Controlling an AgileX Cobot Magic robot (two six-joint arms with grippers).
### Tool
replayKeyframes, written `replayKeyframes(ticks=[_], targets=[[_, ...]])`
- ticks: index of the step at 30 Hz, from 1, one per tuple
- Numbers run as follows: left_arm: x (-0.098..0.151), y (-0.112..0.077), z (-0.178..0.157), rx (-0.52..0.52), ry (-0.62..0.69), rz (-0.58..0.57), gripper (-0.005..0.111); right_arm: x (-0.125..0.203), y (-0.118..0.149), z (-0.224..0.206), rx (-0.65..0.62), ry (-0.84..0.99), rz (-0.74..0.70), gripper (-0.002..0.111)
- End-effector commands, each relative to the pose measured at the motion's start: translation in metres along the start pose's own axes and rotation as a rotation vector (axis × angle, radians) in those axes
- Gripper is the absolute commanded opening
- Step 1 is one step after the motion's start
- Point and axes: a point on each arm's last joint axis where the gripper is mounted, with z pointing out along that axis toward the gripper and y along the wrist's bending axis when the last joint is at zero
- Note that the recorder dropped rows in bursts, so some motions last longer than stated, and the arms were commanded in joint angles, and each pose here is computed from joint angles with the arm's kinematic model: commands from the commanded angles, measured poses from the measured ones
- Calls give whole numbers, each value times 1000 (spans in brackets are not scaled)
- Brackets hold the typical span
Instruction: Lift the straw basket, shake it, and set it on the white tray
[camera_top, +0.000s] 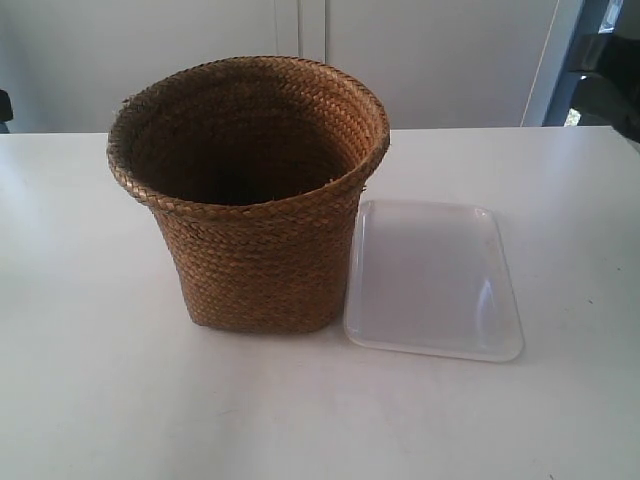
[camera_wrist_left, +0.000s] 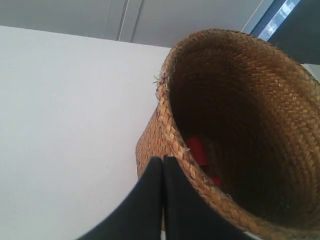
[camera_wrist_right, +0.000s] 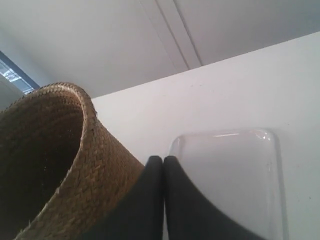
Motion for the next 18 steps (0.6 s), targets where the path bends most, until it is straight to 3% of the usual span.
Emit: replayKeyframes(ticks=[1, 4, 7, 12, 18], targets=[[0, -1, -2, 8, 17, 16, 0, 2, 1, 1, -8, 41, -87, 0], [-12, -1, 0, -9, -42, 109, 0, -5, 2, 5, -5, 23, -101, 0], [-30, -5, 9, 16, -8, 132, 0, -17, 6, 15, -16, 44, -114, 0], [-51, -4, 48, 69, 236, 168, 0, -41, 17, 41, -62, 139, -142, 2], [-73, -6, 84, 150, 386, 144, 0, -64, 26, 71, -112, 239, -158, 22]])
